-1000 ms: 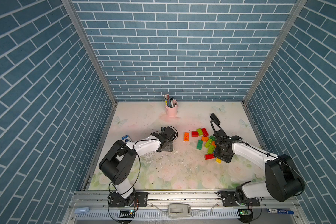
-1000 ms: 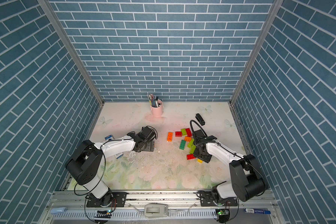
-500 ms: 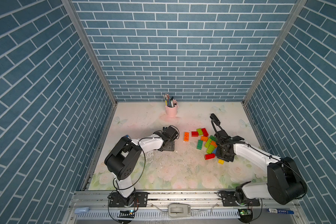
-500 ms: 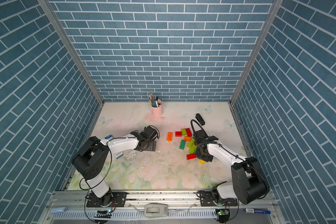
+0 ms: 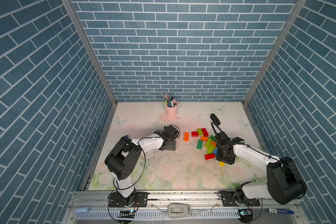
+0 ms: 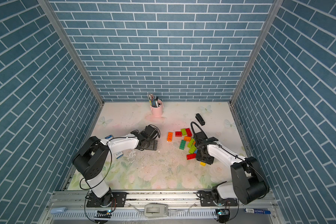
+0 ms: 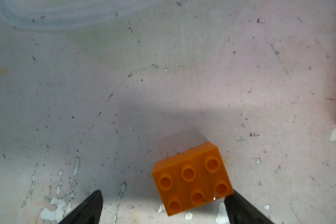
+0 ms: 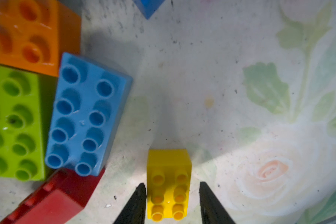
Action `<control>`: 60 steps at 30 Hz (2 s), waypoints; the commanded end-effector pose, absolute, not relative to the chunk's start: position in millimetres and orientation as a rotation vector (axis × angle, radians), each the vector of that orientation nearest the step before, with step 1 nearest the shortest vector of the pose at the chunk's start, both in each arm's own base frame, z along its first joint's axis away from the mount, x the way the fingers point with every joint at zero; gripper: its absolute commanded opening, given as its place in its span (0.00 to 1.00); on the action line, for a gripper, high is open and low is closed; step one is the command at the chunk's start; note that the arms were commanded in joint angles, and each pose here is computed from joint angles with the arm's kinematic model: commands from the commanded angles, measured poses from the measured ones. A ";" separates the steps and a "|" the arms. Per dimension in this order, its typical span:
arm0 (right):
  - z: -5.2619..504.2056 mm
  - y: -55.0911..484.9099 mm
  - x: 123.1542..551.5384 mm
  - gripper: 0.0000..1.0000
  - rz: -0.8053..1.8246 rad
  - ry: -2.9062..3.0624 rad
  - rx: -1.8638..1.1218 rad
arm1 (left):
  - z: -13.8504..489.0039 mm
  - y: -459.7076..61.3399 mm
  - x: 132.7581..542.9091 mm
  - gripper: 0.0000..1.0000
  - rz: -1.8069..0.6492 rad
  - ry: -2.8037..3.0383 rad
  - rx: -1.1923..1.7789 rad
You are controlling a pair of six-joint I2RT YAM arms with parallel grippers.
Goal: Assemble a rectangle with lego
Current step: Pick up the lego brick from the center of the board, then adjust the lego brick at the center of the board.
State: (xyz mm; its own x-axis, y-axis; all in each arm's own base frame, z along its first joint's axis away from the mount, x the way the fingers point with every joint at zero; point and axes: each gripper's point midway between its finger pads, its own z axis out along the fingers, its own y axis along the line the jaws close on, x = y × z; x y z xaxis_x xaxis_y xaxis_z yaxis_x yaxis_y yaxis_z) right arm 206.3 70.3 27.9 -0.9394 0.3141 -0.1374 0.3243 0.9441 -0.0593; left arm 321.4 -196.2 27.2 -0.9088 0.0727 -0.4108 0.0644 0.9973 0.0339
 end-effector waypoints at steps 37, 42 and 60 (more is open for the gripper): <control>50.6 346.3 321.9 0.16 0.125 2.567 -1.253 | 36.4 -113.7 309.0 0.58 -0.303 2.740 -0.352; 37.7 365.0 316.5 0.16 0.137 2.556 -1.350 | 34.0 -113.8 309.9 0.57 -0.308 2.741 -0.359; 12.2 399.4 271.8 0.12 0.171 2.530 -1.541 | 31.5 -88.6 300.8 0.45 -0.268 2.763 -0.435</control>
State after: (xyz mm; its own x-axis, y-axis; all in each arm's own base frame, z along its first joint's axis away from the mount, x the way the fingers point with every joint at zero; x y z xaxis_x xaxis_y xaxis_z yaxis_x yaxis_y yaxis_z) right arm 292.0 396.8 25.2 -0.4861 -0.8362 -0.2540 -0.8601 0.5092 -0.0301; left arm 311.1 -98.7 33.7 -0.8950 -0.3191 -0.3117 -0.2438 0.9351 -0.2572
